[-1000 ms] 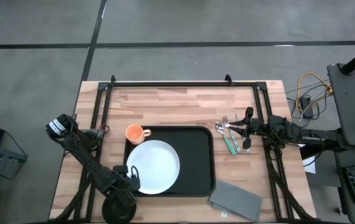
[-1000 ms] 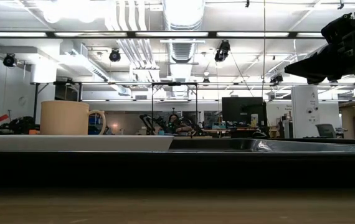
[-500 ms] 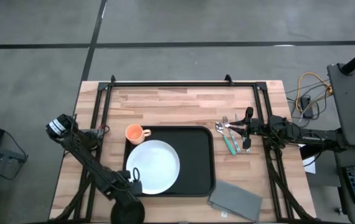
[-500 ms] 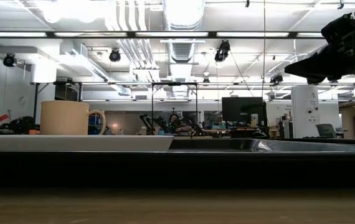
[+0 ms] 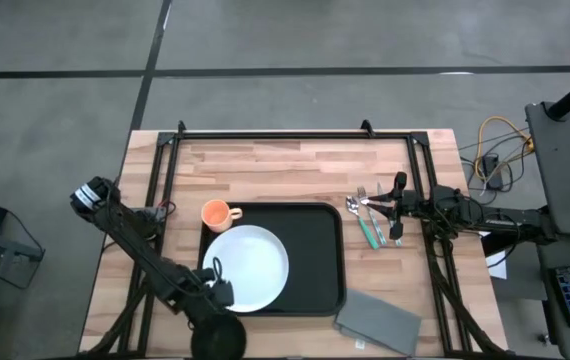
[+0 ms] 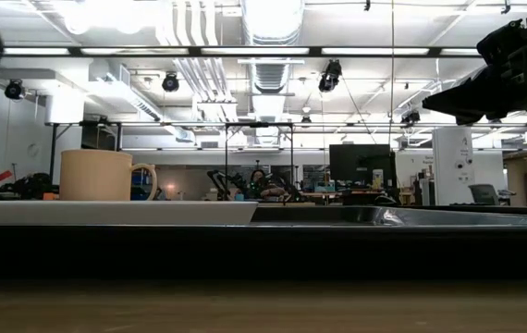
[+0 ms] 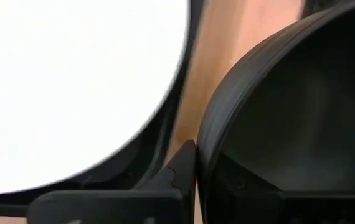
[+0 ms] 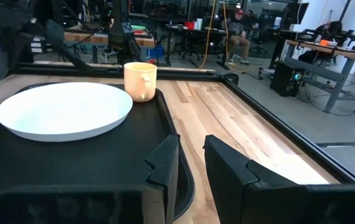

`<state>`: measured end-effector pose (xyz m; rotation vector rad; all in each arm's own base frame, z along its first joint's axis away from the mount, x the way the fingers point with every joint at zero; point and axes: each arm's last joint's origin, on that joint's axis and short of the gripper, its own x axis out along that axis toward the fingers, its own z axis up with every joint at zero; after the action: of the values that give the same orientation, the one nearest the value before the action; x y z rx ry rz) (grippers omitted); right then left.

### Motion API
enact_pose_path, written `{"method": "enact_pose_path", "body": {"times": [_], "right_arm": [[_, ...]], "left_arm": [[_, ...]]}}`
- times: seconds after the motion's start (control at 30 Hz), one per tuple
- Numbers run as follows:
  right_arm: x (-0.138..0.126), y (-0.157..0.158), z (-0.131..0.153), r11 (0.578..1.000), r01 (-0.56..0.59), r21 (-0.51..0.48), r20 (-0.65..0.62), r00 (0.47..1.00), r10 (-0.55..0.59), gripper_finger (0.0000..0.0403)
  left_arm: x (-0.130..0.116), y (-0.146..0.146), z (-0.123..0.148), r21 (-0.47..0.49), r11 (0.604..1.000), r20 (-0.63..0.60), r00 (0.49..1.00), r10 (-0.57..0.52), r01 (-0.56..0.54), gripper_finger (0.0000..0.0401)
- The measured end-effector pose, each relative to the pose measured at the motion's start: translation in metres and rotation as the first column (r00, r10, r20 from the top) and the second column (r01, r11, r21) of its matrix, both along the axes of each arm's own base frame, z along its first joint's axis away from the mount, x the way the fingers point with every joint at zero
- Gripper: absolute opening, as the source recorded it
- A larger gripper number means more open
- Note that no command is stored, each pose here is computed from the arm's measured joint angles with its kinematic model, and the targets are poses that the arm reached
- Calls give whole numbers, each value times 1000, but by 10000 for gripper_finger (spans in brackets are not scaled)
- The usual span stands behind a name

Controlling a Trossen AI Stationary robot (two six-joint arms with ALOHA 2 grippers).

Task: Set up tray
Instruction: Put the black bowl on top of the white plate on the black tray

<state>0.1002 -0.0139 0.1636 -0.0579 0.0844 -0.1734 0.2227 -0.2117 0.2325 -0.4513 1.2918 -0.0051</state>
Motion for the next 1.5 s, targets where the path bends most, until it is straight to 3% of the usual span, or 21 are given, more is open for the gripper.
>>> {"method": "enact_pose_path", "body": {"times": [0.27,0.6,0.77,1.13,1.5], "right_arm": [[0,0,0,1000,0,0,1,1000,0,68],[0,0,0,1000,0,0,0,1000,0,68],[0,0,0,1000,0,0,0,1000,0,68],[0,0,0,1000,0,0,0,1000,0,68],[0,0,0,1000,0,0,0,1000,0,68]], "left_arm": [[22,29,1,20,987,-3,987,158,-158,0],[39,65,5,48,973,-2,974,225,-225,0],[39,84,4,116,966,-56,970,238,-231,0],[51,116,1,155,965,-47,974,223,-213,0],[43,125,-18,196,958,-111,966,233,-209,0]]}}
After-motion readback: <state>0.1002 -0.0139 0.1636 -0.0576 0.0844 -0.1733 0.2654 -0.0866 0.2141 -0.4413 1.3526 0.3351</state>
